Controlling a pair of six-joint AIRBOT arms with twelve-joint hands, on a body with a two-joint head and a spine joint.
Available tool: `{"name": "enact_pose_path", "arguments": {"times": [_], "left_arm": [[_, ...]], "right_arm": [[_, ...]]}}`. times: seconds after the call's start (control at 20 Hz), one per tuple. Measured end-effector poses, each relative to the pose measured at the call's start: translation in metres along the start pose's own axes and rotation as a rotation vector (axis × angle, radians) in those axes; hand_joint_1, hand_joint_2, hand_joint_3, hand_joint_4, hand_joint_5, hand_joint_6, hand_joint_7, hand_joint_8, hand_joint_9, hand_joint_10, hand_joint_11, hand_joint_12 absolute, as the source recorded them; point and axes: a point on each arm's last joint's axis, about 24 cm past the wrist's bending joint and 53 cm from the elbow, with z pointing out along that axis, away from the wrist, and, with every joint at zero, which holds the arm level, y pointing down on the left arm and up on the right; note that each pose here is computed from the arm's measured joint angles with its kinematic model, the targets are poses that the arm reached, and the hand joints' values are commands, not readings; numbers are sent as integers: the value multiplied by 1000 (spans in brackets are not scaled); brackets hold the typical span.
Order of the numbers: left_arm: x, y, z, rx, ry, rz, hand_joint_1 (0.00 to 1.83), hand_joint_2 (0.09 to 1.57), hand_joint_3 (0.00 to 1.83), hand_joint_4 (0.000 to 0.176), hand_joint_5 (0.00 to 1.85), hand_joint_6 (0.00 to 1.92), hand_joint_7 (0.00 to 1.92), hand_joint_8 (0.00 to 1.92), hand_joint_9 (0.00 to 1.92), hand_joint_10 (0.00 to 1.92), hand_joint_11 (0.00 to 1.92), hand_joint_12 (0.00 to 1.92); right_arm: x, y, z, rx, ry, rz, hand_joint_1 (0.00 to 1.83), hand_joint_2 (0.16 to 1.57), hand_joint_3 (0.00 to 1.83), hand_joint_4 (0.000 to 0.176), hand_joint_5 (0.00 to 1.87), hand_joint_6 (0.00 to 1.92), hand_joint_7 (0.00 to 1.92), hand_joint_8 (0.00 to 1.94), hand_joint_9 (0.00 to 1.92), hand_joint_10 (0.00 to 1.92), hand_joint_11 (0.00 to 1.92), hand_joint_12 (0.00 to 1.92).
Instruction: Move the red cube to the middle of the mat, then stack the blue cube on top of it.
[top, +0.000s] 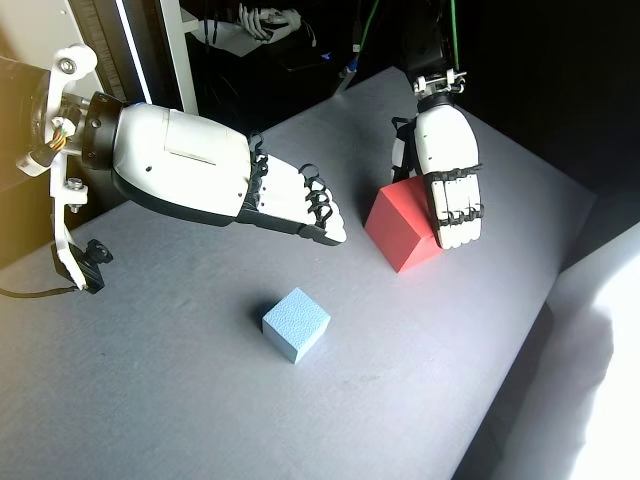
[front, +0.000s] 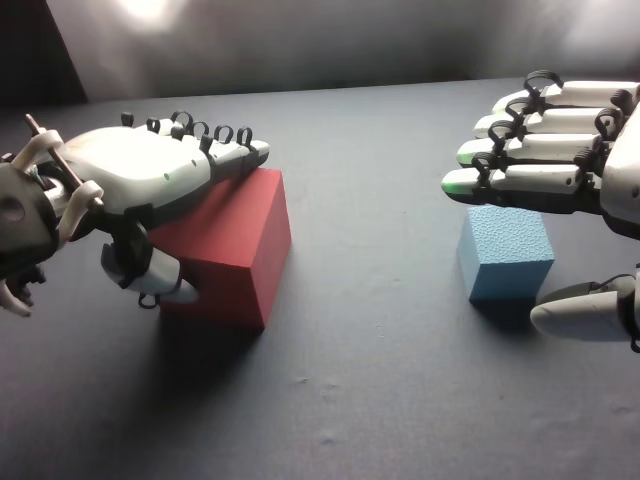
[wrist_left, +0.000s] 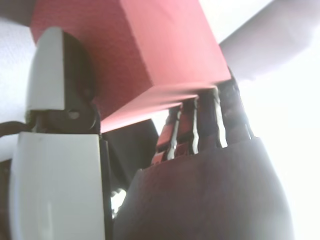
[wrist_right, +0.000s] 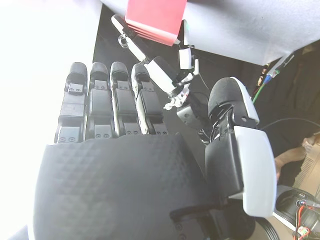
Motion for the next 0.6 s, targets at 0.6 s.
{"name": "enact_pose_path", "arguments": {"times": [0.6], "left_arm": [[-7,-6,-1,12,-16,-1,1222,1128,0,0,811,44,853,25,775,105,137,1161]], "right_arm": [[0,0,0,0,0,0,107,1214,0,0,163,4,139,5,118,7,0,317]]}}
